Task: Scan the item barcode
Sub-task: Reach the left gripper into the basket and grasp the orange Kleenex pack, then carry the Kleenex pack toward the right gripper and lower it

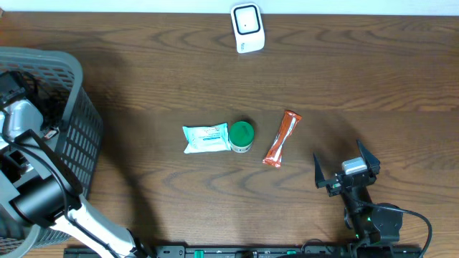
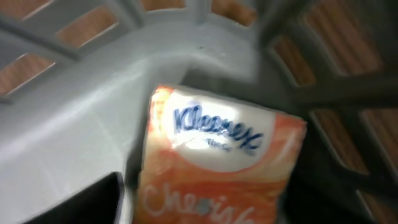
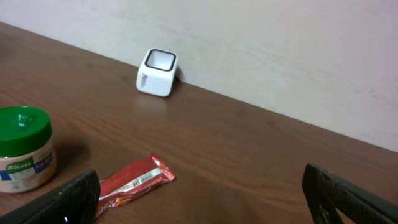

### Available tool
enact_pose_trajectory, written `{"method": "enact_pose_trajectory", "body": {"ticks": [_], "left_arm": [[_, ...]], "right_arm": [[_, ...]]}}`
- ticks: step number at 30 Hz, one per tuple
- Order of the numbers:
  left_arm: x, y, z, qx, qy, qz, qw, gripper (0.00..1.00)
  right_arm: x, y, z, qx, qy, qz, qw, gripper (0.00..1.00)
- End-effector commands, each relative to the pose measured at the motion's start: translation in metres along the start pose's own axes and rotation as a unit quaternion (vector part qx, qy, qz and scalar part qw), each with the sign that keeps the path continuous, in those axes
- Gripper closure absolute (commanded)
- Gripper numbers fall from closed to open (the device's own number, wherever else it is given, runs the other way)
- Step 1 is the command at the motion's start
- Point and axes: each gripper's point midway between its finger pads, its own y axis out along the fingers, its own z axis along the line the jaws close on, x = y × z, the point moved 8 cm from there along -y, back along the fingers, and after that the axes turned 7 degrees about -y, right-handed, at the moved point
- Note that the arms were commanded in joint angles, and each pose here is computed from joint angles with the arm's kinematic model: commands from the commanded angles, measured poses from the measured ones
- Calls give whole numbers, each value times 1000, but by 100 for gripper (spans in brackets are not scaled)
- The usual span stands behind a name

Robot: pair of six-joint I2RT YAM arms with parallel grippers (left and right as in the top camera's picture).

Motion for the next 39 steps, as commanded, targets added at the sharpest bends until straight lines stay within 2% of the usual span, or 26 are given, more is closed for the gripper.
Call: {"method": "enact_pose_trajectory", "body": {"ticks": [1, 2, 3, 6, 10, 13, 16, 19, 22, 24, 27, 29, 33, 39], "left_arm": [[-11, 16, 1, 12, 10, 26, 1000, 41], [-12, 15, 1, 13, 11, 27, 999, 48], [-11, 13, 1, 13, 11, 27, 999, 50], [-5, 0, 1, 13, 13, 17, 1000, 51], [16, -48, 2, 3, 7, -29, 1000, 52], [32, -105, 4, -20, -9, -85, 996, 53], [34, -173, 13, -52, -60, -146, 986, 53], [21, -236, 24, -100, -119, -182, 971, 53], [-8, -295, 30, -193, -152, -184, 952, 53], [-31, -326, 24, -277, -148, -158, 936, 53], [-71, -359, 5, -392, -104, -88, 910, 53], [-95, -367, -10, -429, -78, -34, 899, 53], [-147, -366, -51, -460, 3, 82, 884, 53], [-230, -348, -123, -437, 129, 227, 861, 53]], "right_arm": [[-1, 0, -1, -2, 7, 2, 1000, 1], [-1, 0, -1, -2, 7, 2, 1000, 1], [-1, 0, -1, -2, 7, 2, 1000, 1], [-1, 0, -1, -2, 7, 2, 1000, 1], [-1, 0, -1, -2, 7, 2, 1000, 1], [-1, 0, -1, -2, 7, 3, 1000, 1], [-1, 0, -1, -2, 7, 3, 1000, 1], [-1, 0, -1, -2, 7, 2, 1000, 1], [-1, 0, -1, -2, 7, 2, 1000, 1], [-1, 0, -1, -2, 7, 2, 1000, 1], [-1, 0, -1, -2, 7, 3, 1000, 1], [-1, 0, -1, -2, 7, 3, 1000, 1], [-1, 0, -1, -2, 7, 2, 1000, 1], [-1, 0, -1, -2, 7, 3, 1000, 1]]}}
